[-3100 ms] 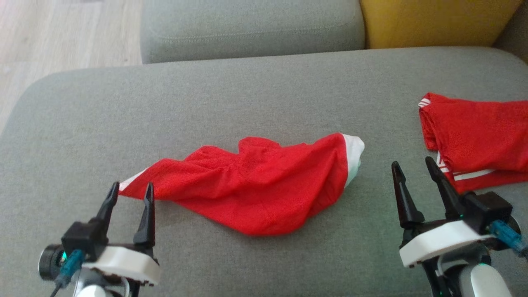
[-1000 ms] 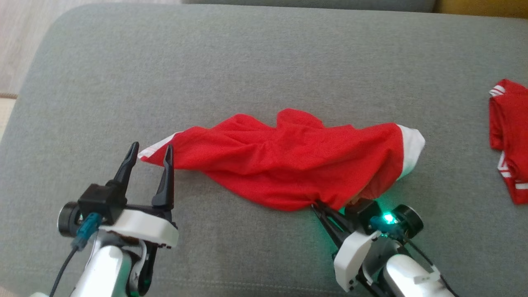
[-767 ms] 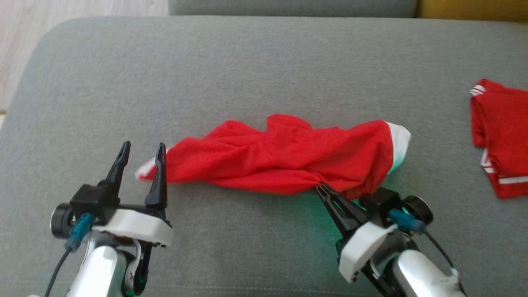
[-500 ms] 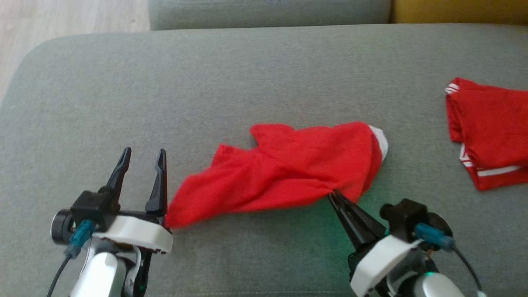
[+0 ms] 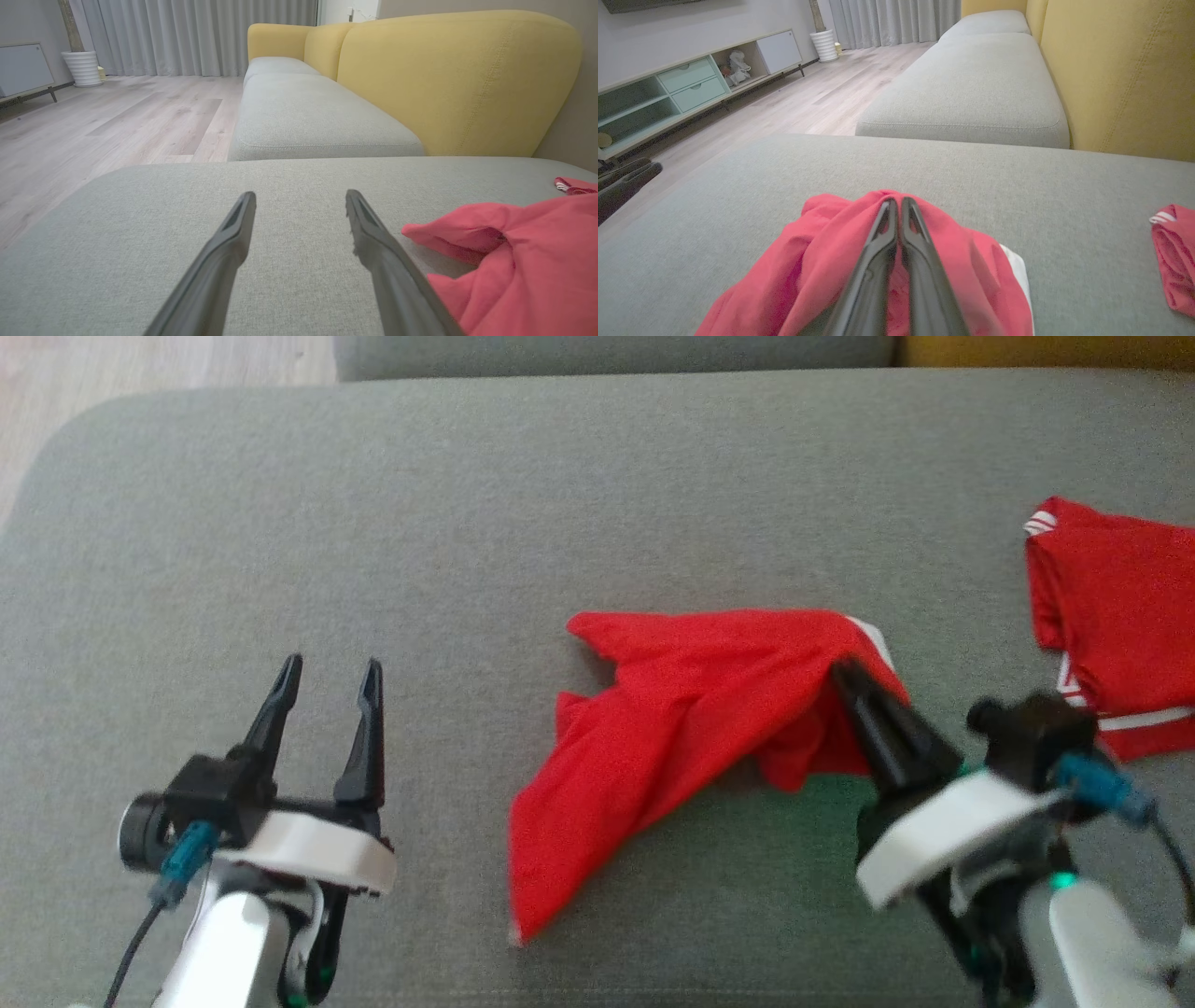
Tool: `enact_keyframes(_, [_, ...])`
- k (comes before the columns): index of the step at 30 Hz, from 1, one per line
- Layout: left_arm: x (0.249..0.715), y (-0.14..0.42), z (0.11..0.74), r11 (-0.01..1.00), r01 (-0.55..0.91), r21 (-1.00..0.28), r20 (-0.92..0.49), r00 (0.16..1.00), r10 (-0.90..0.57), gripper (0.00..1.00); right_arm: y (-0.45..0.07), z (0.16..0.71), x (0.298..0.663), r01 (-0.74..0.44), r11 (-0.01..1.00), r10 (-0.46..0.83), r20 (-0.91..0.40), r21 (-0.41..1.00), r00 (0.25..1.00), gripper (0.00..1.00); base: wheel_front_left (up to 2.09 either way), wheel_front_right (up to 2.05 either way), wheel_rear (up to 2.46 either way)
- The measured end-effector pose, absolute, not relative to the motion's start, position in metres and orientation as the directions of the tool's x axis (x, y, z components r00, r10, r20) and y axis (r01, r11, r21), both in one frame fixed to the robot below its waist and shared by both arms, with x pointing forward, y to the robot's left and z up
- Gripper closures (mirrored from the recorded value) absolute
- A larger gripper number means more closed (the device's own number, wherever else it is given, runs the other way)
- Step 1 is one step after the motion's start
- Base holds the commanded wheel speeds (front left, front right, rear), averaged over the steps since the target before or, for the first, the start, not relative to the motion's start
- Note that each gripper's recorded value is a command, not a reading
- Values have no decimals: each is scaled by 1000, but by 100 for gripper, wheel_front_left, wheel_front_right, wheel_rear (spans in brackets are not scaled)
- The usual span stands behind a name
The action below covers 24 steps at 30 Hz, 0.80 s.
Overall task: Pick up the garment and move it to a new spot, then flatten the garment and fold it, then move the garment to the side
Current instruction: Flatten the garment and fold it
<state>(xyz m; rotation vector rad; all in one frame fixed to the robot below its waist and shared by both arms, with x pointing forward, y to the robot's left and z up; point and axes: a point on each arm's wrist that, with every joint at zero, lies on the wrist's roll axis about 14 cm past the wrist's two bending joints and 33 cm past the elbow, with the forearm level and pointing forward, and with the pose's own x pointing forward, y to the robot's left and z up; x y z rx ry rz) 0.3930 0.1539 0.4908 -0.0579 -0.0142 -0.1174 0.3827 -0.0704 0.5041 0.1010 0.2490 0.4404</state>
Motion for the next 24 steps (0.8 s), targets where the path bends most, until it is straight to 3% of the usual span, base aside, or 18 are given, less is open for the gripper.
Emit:
enact_keyframes(14, [419, 159, 493, 994, 96, -57, 33, 995, -94, 0, -41, 454, 498, -442, 879, 476, -309, 178, 823, 100, 0, 0, 0])
enact_keyframes(18, [423, 161, 489, 994, 96, -58, 26, 995, -94, 0, -33, 440, 516, -456, 874, 486, -326, 168, 811, 100, 0, 0, 0])
enact_keyframes(19, [424, 161, 488, 994, 93, -54, 23, 995, -92, 0, -30, 434, 520, -457, 872, 490, -334, 177, 805, 85, 0, 0, 0])
enact_keyframes(21, [425, 161, 486, 994, 96, -49, 19, 995, -96, 0, -25, 423, 522, -464, 867, 497, -348, 180, 795, 0, 0, 0, 0])
enact_keyframes(24, [426, 160, 484, 994, 101, -44, 13, 995, -100, 0, -24, 416, 519, -463, 865, 502, -340, 194, 795, 0, 0, 0, 0])
